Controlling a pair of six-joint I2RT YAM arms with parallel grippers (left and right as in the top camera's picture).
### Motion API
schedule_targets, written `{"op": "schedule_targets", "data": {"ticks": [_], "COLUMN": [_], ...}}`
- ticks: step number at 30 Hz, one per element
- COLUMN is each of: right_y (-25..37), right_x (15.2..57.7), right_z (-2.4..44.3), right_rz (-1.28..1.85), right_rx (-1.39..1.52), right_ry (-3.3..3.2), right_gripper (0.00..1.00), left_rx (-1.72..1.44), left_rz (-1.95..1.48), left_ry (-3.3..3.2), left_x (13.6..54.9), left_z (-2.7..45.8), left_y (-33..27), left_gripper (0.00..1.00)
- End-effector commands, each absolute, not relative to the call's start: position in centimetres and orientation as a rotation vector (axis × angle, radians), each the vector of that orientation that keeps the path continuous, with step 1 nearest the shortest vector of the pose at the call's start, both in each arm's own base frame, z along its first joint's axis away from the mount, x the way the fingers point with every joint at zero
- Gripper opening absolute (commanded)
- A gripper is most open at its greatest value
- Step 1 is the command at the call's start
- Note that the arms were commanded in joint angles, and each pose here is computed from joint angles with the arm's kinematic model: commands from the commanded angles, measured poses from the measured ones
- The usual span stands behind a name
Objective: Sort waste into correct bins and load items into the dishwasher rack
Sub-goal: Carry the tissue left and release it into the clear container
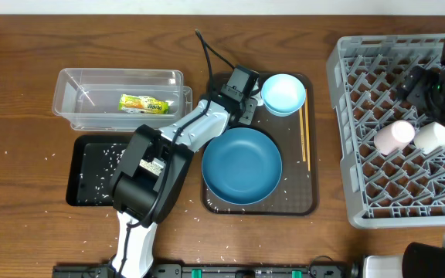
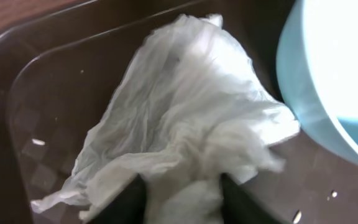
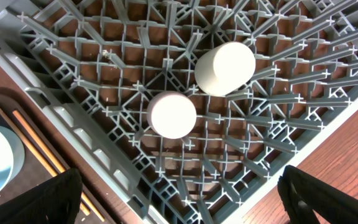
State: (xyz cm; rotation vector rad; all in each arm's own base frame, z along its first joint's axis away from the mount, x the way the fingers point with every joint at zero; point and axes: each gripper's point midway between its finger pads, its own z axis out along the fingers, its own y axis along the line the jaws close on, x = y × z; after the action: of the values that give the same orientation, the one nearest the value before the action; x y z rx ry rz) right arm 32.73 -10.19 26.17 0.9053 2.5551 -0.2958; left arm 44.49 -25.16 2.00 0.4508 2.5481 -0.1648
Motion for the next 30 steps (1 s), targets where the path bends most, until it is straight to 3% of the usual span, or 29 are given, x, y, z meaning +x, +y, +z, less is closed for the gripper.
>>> {"op": "schedule_targets", "data": {"ticks": [1, 3, 5, 19, 30], "right_y": [-10.5, -10.5, -10.5, -10.5, -10.5], "right_x": [32.7, 32.7, 32.7, 32.7, 32.7], "right_z": [26.4, 26.4, 26.4, 26.4, 26.4], "right_rz": [-0.304, -0.304, -0.304, -0.304, -0.304], "right_rx": [0.912, 0.912, 0.912, 0.912, 0.912], "right_ry": [2.544, 2.544, 2.544, 2.544, 2.544], "right_gripper": [0.99, 0.99, 0.99, 0.99, 0.99], "left_rx": [0.457, 0.453, 0.445, 0.153, -0.168], "left_rz": [-0.167, -0.17, -0.174, -0.226, -0.195], "left_ry": [2.555, 2.545, 2.529, 2.252, 2.188], "left_x": [44.4, 44.6, 44.8, 46.5, 47.0], "left_z": [1.5, 1.9, 2.6, 18.7, 24.2], "left_y": [-25.1, -25.1, -25.1, -21.0, -11.0], "left_gripper": [0.25, 0.19, 0.06, 0.06, 0.06]}}
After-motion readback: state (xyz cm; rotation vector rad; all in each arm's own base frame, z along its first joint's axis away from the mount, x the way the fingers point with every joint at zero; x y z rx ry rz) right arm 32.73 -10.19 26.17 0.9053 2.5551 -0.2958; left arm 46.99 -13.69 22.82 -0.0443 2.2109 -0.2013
